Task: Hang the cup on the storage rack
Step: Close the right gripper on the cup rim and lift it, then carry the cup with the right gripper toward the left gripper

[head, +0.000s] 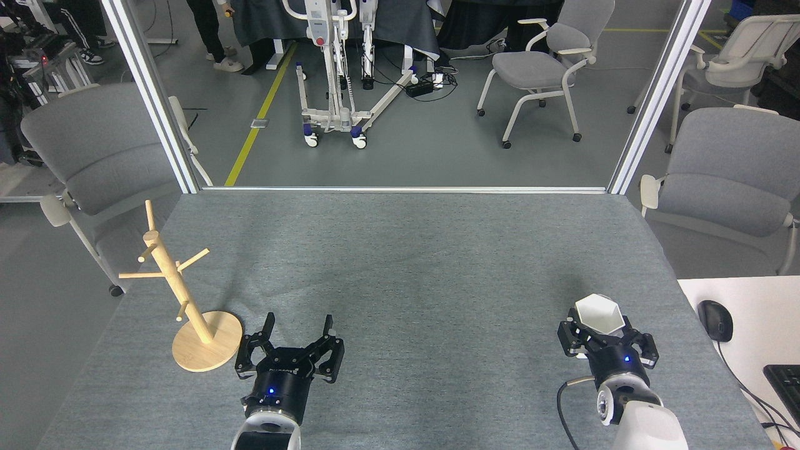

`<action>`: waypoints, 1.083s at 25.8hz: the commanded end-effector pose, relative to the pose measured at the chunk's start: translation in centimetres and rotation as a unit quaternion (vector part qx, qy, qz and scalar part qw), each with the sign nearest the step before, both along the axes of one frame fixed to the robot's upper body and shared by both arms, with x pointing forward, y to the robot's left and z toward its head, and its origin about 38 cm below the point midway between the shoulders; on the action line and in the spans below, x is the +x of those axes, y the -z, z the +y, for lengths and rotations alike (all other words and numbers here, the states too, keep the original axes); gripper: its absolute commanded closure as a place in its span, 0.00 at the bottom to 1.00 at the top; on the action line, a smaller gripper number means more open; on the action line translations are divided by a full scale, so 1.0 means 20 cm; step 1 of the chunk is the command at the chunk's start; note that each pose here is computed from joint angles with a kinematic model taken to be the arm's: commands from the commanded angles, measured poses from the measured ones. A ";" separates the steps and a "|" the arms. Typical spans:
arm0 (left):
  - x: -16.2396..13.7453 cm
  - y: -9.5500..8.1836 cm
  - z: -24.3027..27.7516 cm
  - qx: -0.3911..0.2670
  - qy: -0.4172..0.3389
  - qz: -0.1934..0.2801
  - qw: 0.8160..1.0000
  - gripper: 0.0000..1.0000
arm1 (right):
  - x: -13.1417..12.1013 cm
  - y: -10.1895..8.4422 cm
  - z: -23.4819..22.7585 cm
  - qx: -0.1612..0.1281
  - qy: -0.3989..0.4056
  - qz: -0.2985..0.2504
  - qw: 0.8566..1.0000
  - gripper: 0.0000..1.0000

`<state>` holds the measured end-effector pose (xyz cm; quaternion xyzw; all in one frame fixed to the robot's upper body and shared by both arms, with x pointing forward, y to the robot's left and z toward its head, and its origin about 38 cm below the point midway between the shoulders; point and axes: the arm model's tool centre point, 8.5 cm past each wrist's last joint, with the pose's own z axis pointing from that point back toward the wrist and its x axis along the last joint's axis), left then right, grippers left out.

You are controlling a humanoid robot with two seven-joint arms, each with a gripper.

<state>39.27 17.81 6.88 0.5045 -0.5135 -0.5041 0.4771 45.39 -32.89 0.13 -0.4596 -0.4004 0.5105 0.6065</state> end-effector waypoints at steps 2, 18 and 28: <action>0.00 -0.01 0.00 -0.001 0.000 -0.003 1.000 0.00 | 0.00 0.00 0.00 -0.001 0.003 -0.002 1.000 0.31; 0.00 -0.02 0.00 0.000 0.001 -0.007 1.000 0.00 | 0.01 -0.48 0.01 -0.039 -0.017 -0.073 0.996 0.55; -0.05 -0.03 -0.25 0.023 0.097 -0.018 0.995 0.01 | -0.04 -0.99 0.39 0.032 -0.039 -0.116 0.992 0.57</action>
